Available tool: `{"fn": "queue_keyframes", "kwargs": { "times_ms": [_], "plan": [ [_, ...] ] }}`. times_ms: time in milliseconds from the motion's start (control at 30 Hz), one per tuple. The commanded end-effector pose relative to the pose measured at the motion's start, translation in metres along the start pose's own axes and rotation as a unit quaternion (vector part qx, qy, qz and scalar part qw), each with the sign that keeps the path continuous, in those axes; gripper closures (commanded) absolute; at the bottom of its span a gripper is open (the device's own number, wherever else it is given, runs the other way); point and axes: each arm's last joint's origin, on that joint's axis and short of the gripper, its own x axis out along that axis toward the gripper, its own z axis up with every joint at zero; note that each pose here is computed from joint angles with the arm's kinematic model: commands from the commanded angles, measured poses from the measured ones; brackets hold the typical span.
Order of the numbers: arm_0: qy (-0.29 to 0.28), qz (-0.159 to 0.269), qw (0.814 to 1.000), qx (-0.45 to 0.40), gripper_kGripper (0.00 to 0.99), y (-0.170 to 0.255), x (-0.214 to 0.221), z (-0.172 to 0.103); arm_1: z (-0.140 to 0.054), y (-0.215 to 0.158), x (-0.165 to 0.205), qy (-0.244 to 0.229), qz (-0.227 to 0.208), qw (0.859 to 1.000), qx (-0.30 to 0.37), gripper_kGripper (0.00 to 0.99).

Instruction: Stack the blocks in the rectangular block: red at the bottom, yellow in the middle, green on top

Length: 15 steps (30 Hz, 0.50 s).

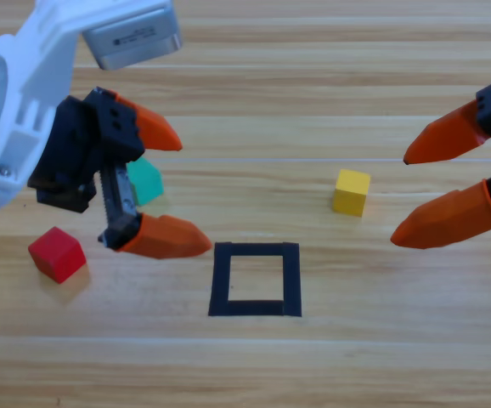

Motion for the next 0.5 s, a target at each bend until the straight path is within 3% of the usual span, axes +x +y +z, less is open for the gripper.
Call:
{"fn": "queue_keyframes", "kwargs": {
  "times_ms": [33, 233, 500],
  "plan": [
    [0.016, -0.007, 1.000, 0.005, 0.000, -0.004, 0.007, 0.000, 0.002, -0.002, 0.016, 0.012, 0.008, 1.000, -0.002, 0.017],
    [0.019, -0.010, 1.000, 0.005, 0.000, -0.003, 0.010, 0.002, 0.002, -0.007, 0.023, 0.025, -0.005, 1.000, 0.008, 0.017],
    [0.030, -0.012, 0.999, 0.000, 0.000, -0.003, 0.015, 0.001, 0.007, -0.038, 0.058, 0.065, -0.071, 0.992, 0.077, 0.017]
  ]
}}
